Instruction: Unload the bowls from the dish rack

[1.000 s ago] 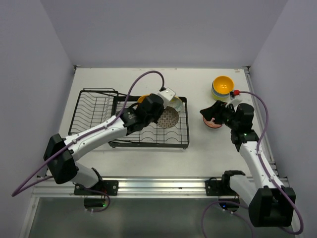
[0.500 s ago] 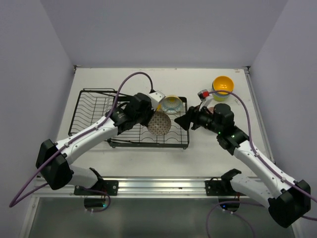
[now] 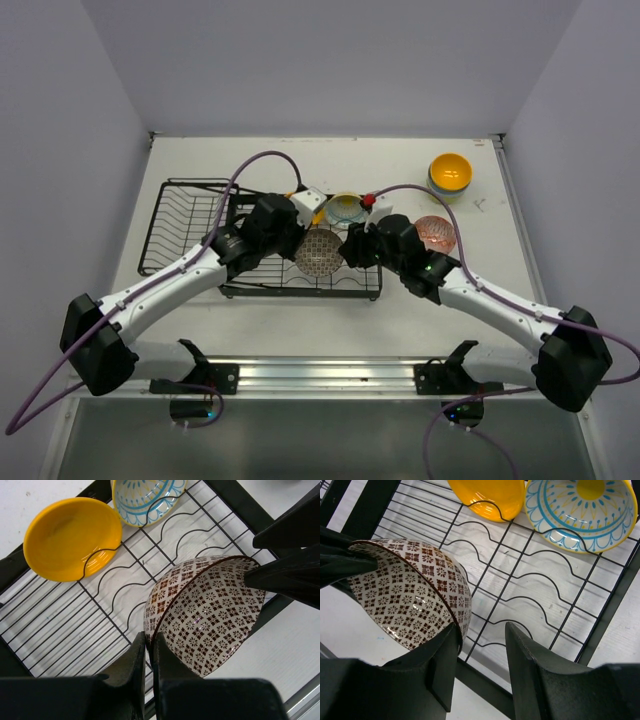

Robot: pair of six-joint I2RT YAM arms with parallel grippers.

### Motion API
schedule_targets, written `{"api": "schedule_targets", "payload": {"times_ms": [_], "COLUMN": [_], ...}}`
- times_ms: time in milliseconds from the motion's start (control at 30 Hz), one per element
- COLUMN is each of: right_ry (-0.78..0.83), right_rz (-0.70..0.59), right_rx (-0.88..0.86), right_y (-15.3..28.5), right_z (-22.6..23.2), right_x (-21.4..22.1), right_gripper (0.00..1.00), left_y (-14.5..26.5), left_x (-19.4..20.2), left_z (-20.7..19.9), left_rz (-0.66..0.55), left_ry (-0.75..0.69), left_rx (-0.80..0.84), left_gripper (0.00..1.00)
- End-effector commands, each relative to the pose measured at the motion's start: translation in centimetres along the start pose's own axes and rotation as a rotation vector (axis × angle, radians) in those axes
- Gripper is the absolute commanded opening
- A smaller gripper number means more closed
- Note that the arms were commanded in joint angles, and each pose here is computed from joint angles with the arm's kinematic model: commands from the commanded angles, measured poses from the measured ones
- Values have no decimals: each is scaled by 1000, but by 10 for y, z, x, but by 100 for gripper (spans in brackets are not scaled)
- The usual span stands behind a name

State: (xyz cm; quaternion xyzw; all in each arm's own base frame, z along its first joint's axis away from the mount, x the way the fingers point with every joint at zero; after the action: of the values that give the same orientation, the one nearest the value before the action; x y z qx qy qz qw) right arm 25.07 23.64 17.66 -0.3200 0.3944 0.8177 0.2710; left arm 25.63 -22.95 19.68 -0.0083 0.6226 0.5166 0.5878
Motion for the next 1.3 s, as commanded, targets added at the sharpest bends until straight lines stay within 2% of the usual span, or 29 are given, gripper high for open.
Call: {"api": "schedule_targets", "payload": {"times_ms": [0,267,367,400,433,533,567,667,767,967,1067,1267], "right_ry": [-21,-33,-33,-35,-34,-53,-59,-69,-90,-211,-242,-359], "right_rz": [-130,-89,-98,-105,-108,-122,-130,-160,-179,-268,-317,-313], "right_rx": [47,-42,-33,-10,-3,30,43,128,223,369,464,619], "right_y": [-10,-23,-23,-22,-21,-15,-14,-8,-2,33,57,83], "right_z": [0,20,19,15,15,10,9,-4,-29,-93,-125,-182], "right_x": [-29,-24,-25,-26,-27,-30,-31,-38,-49,-83,-98,-98], "right_gripper": [45,44,22,8,2,0,0,0,0,0,0,0], "left_y": [18,10,9,8,7,7,6,11,23,49,58,57], "left_x": [-39,-41,-41,-40,-40,-37,-36,-36,-38,-34,-32,-31], "left_z": [0,-18,-19,-18,-18,-14,-10,-1,17,53,61,62], "left_rz": [-186,-202,-202,-200,-198,-192,-188,-203,-237,-273,-282,-276], "left_ry": [48,108,108,107,104,96,92,90,100,127,131,119], "left_rx": [26,131,132,130,126,97,74,10,-103,-351,-411,-423], "left_gripper": [0,0,0,0,0,28,44,65,78,83,84,84]}}
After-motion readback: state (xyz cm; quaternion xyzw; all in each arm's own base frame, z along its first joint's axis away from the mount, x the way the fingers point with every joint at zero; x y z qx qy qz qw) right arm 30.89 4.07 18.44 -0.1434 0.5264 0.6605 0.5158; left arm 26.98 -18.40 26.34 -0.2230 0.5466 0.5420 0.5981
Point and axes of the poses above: each gripper's point midway between its finger pads, its own y axis back along the fingers, its own z axis along the line the jaws close on, x = y × z, the point moved 3 cm from there along y, back along the fingers, and after that the axes turned 14 degrees about -y, right-handed, at the moved point
